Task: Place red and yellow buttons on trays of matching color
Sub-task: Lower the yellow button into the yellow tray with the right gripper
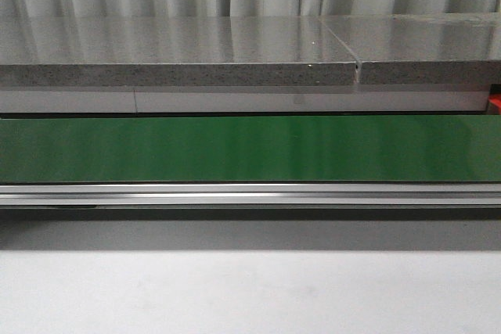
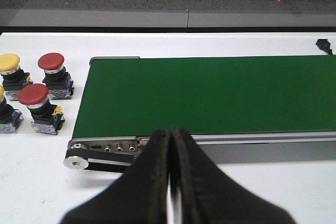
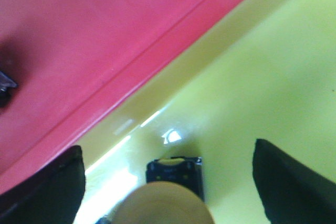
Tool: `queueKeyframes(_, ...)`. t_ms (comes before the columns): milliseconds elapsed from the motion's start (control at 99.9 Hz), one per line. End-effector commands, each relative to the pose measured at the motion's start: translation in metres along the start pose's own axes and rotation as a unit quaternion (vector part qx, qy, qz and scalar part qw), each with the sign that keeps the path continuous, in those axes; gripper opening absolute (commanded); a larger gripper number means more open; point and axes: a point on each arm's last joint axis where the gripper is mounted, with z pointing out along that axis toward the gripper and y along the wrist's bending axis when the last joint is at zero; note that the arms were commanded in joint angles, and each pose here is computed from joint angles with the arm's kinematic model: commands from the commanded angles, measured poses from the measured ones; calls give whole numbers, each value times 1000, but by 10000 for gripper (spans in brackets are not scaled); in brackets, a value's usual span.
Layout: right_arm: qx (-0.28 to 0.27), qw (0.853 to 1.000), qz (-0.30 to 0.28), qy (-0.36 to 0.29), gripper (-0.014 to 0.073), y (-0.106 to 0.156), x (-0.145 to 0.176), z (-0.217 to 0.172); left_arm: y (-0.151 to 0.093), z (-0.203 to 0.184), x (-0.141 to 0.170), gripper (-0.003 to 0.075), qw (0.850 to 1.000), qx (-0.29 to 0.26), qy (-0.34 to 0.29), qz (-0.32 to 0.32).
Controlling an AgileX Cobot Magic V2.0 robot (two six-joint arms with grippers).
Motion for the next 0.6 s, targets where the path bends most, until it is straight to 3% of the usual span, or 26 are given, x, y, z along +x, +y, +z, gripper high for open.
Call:
queueKeyframes(0, -6, 997, 15, -71, 654, 4, -21, -29, -1, -3, -14, -19, 999, 5, -44, -8)
queueKeyframes(240, -21, 986, 3, -167, 654, 24, -36, -78, -1, -3, -14, -19, 999, 5, -44, -8)
queueKeyframes(421, -68, 971, -46, -223, 654, 68, -33, -123, -1, -3, -14, -19, 999, 5, -44, -8)
queueKeyframes(591, -130, 946, -142, -260, 654, 120, -15, -162, -1, -3, -14, -19, 999, 5, -44, -8)
